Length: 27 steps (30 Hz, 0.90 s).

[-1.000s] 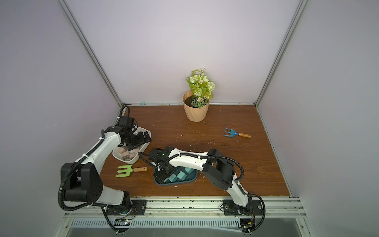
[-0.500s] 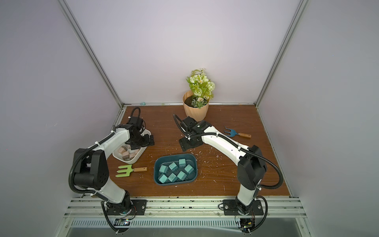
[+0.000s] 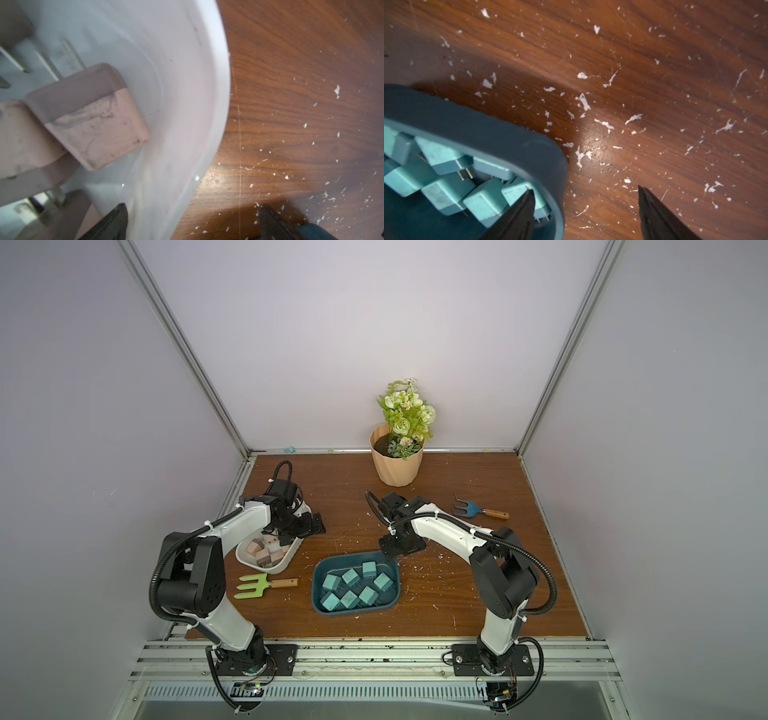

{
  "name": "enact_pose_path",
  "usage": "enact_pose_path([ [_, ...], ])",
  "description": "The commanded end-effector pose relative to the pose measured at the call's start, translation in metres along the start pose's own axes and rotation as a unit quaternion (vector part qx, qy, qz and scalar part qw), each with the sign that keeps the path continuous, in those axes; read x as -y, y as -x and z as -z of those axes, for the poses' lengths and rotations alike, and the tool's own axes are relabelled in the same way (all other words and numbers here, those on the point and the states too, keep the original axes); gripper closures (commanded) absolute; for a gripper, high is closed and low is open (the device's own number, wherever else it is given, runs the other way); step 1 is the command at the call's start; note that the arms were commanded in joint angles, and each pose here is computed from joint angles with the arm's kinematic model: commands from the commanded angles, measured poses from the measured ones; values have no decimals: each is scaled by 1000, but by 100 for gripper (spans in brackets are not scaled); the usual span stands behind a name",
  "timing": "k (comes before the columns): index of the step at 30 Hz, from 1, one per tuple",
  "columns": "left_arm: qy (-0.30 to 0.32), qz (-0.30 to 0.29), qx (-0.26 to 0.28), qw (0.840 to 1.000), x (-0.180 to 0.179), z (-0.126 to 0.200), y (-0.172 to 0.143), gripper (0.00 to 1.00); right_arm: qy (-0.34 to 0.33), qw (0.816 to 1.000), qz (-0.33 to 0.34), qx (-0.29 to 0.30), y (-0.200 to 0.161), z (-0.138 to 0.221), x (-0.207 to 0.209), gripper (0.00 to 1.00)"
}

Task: Place the plugs by color into the storage box
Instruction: Move the storage box to the center of the board.

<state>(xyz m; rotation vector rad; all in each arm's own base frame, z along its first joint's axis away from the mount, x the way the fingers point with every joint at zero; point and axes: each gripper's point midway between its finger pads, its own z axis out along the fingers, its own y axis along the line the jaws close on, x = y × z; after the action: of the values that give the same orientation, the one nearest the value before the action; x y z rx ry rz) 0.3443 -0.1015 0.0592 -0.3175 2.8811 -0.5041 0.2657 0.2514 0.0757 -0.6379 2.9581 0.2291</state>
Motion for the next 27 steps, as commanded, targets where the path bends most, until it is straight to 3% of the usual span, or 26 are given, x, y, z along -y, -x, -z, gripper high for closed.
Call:
enact_pose_path([
  [1, -28, -3, -19, 999, 27, -8, -7, 1, -9, 1000, 13, -1, 9, -6, 5, 19],
  [11, -47, -44, -40, 997, 95, -30, -12, 1, -84, 995, -50, -6, 17, -3, 82, 19],
  [22, -112, -90, -59, 988, 198, -52, -9, 1, -132, 984, -118, 1, 22, 16, 173, 19],
  [27, -92, -104, -56, 989, 202, -50, -7, 3, -113, 984, -133, 24, 28, 30, 181, 19],
])
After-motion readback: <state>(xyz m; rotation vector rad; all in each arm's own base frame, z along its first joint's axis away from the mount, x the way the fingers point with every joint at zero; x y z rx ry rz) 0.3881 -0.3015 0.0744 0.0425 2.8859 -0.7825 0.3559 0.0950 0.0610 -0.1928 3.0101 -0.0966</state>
